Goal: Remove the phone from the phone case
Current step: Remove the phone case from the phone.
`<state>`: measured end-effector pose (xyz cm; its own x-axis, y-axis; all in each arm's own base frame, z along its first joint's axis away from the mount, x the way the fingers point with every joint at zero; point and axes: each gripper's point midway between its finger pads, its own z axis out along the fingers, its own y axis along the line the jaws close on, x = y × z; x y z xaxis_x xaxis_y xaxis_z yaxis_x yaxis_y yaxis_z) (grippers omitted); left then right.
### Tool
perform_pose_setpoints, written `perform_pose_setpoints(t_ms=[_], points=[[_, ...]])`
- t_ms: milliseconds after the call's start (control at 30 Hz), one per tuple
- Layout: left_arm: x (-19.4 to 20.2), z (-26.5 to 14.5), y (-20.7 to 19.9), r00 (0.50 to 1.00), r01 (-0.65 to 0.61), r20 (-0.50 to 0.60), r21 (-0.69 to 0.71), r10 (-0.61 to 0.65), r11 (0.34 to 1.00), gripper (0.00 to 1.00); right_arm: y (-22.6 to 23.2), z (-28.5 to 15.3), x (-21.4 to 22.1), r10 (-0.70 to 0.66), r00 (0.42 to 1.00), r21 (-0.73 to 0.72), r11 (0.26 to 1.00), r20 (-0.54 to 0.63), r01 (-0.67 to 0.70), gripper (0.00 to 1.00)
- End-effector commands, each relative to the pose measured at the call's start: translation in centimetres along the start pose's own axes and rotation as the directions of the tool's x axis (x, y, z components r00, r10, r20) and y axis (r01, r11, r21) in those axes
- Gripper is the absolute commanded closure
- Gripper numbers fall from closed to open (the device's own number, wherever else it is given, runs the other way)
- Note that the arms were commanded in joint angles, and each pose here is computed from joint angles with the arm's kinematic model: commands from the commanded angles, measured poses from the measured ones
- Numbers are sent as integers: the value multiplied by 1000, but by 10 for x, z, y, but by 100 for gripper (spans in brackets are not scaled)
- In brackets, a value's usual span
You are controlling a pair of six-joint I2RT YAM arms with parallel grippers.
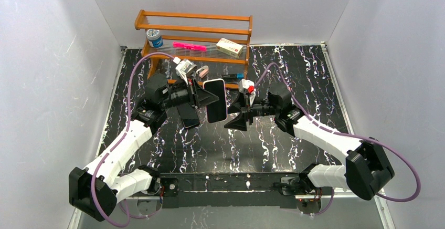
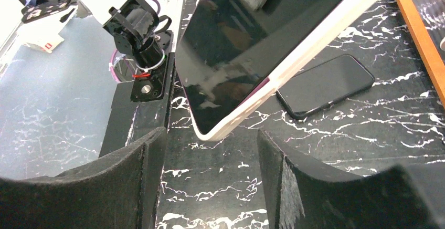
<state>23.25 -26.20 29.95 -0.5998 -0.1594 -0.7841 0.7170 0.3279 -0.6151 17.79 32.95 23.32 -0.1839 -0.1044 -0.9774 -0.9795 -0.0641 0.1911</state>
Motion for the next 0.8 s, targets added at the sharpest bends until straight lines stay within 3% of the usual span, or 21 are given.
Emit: perform_pose_setpoints(t_ms=[0, 567, 767], points=[[-24, -5, -34, 989, -145, 36, 119, 142, 982, 100, 8, 3, -23, -67, 998, -86, 994, 21, 69, 34], [-21, -6, -39, 982, -187, 18, 157, 187, 970, 100, 15, 3, -16, -72, 997, -172, 983, -32, 66, 52], [-18, -5, -37, 982, -185, 10, 160, 186, 969, 100, 15, 5, -19, -73, 997, -179, 982, -27, 67, 54]])
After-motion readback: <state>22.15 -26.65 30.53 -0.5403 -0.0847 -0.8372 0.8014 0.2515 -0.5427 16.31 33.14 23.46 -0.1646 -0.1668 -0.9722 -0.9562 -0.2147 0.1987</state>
